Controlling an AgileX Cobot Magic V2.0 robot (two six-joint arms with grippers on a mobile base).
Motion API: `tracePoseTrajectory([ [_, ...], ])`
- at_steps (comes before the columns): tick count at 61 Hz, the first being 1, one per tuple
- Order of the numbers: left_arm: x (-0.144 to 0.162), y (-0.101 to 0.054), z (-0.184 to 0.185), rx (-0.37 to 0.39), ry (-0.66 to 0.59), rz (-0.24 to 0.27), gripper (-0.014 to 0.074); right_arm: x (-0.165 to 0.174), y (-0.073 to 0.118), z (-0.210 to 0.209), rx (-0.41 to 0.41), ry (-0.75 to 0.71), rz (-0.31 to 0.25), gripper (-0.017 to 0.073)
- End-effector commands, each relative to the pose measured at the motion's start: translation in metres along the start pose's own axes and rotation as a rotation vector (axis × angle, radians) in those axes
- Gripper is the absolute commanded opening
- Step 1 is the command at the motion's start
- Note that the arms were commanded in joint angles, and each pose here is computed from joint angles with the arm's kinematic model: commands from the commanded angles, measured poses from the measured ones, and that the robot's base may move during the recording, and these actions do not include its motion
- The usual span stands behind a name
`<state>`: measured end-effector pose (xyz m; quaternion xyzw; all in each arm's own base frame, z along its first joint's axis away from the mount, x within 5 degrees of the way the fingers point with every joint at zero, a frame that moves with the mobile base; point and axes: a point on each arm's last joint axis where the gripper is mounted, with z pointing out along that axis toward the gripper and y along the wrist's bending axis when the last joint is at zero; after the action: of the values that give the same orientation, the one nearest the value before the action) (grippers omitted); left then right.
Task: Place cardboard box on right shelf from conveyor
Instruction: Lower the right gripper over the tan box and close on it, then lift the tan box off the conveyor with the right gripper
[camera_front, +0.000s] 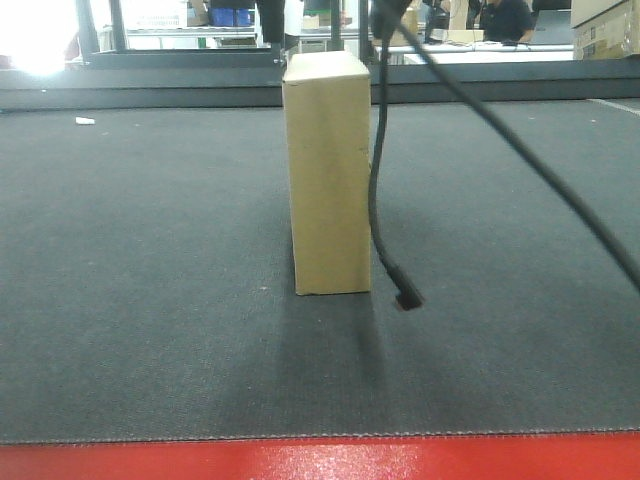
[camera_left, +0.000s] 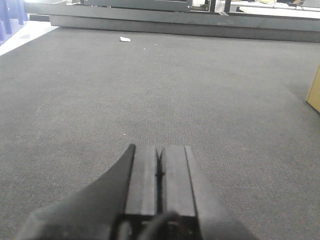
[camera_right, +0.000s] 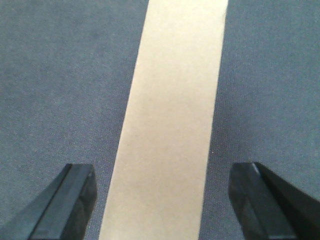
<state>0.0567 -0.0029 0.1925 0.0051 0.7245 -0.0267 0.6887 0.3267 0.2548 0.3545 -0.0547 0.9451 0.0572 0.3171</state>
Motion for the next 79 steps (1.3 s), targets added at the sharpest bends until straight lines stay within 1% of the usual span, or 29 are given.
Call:
tracePoseTrajectory([
  [1, -0.006, 0.001, -0.001, -0.006, -0.094, -0.005, -0.0116, -0.015, -0.003, -0.024, -0.029, -0.115, 0.004, 0.0634],
  [8, -0.006, 0.001, -0.001, -0.006, -0.094, -0.005, -0.0116, -0.014, -0.002, -0.013, -0.016, -0.098, 0.001, 0.0634],
  [11, -0.006, 0.001, -0.001, -0.006, -0.094, -0.005, -0.0116, -0.015, -0.005, -0.007, -0.006, -0.090, 0.007, 0.0634],
  [22, -0.006, 0.001, -0.001, -0.006, -0.094, -0.005, -0.0116, -0.018, -0.016, 0.008, 0.014, -0.054, 0.046, 0.0632],
  [26, -0.006, 0.001, -0.001, -0.006, -0.094, -0.005, -0.0115, -0.017, -0.015, 0.012, 0.006, -0.044, 0.054, 0.0632],
  [32, -0.006, 0.001, -0.001, -0.006, -0.094, -0.005, -0.0116, -0.016, -0.010, 0.016, -0.029, -0.031, 0.070, 0.0631],
  [35, -0.006, 0.001, -0.001, -0.006, -0.094, -0.005, -0.0116, -0.015, -0.010, 0.018, -0.036, -0.026, 0.075, 0.0617],
  [39, -0.006, 0.001, -0.001, -0.006, -0.094, -0.005, -0.0116, -0.015, -0.009, 0.019, -0.038, -0.026, 0.075, 0.0557],
  [43, -0.006, 0.001, -0.001, -0.006, -0.094, -0.005, -0.0116, -0.016, -0.009, 0.019, -0.038, -0.028, 0.075, 0.0452],
  [46, -0.006, 0.001, -0.001, -0.006, -0.094, -0.005, -0.0115, -0.016, -0.009, 0.017, -0.042, -0.035, 0.076, 0.0344],
  [50, -0.006, 0.001, -0.001, -0.006, -0.094, -0.005, -0.0116, -0.019, -0.010, 0.012, -0.054, -0.055, 0.078, 0.0233],
  [55, -0.006, 0.001, -0.001, -0.006, -0.094, -0.005, -0.0116, -0.023, -0.014, 0.001, -0.071, -0.088, 0.088, 0.0150],
  [58, -0.006, 0.001, -0.001, -0.006, -0.094, -0.005, -0.0115, -0.027, -0.019, -0.010, -0.078, -0.114, 0.096, 0.0139],
  [66, -0.006, 0.001, -0.001, -0.006, -0.094, -0.005, -0.0116, -0.036, -0.038, -0.040, -0.076, -0.173, 0.055, 0.0141],
  [70, -0.006, 0.001, -0.001, -0.006, -0.094, -0.005, -0.0116, -0.039, -0.050, -0.055, -0.062, -0.196, 0.012, 0.0141],
  [76, -0.006, 0.001, -0.001, -0.006, -0.094, -0.005, -0.0116, -0.040, -0.071, -0.076, -0.019, -0.200, -0.032, 0.0141],
  [79, -0.006, 0.001, -0.001, -0.006, -0.094, -0.005, -0.0116, -0.038, -0.083, -0.086, 0.005, -0.198, -0.070, 0.0141],
])
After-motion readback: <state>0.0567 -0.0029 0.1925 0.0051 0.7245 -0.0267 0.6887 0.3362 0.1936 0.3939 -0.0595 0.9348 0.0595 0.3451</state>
